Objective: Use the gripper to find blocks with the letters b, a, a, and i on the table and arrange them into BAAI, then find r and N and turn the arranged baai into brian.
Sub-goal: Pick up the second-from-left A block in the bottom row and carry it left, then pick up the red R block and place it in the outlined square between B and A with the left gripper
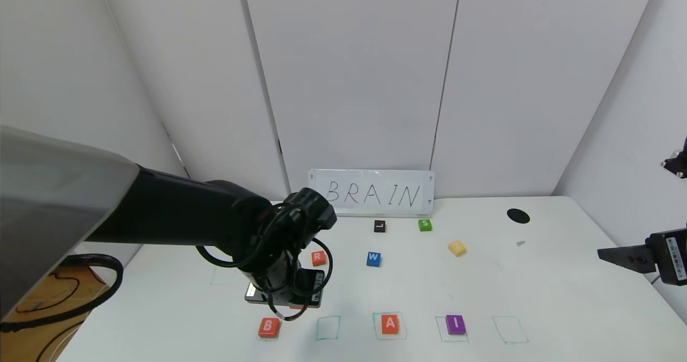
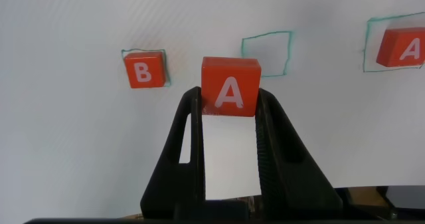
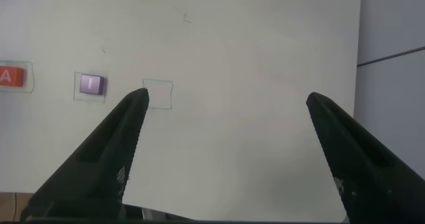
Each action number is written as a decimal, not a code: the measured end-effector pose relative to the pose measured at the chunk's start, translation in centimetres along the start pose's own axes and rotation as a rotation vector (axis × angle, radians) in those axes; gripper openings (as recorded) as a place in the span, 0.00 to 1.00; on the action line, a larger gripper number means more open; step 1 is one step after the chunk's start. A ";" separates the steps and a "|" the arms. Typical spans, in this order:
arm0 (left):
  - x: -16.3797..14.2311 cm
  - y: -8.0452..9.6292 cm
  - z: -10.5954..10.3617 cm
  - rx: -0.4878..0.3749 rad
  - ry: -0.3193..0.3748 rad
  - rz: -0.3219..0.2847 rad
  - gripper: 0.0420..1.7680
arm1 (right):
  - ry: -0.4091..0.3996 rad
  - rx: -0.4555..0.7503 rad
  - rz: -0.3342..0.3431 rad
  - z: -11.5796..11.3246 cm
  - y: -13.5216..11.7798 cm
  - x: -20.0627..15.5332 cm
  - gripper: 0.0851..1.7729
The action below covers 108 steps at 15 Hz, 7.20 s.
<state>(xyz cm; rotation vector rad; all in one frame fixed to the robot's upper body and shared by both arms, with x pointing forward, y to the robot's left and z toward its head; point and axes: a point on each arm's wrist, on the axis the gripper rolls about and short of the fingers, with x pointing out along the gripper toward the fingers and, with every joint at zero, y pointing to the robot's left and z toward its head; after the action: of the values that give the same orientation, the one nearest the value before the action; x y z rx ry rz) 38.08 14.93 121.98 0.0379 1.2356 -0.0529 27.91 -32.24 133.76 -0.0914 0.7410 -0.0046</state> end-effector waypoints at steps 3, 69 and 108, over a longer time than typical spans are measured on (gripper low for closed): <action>-0.6 2.8 0.6 -0.015 0.003 0.024 0.27 | -0.006 0.001 0.001 0.0 0.0 -0.1 0.96; 5.4 18.1 6.9 -0.171 -0.067 0.062 0.85 | -0.047 0.002 0.013 0.0 0.1 -1.0 0.96; 10.2 -1.2 10.7 -0.364 -0.134 0.098 0.97 | -0.077 -0.012 0.036 -0.3 0.5 -2.0 0.96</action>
<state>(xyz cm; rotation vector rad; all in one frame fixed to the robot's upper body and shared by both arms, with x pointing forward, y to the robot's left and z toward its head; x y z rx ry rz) 51.48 12.96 115.90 -0.2179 1.0926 0.2511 26.20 -31.74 134.83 -0.0890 0.6658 0.0376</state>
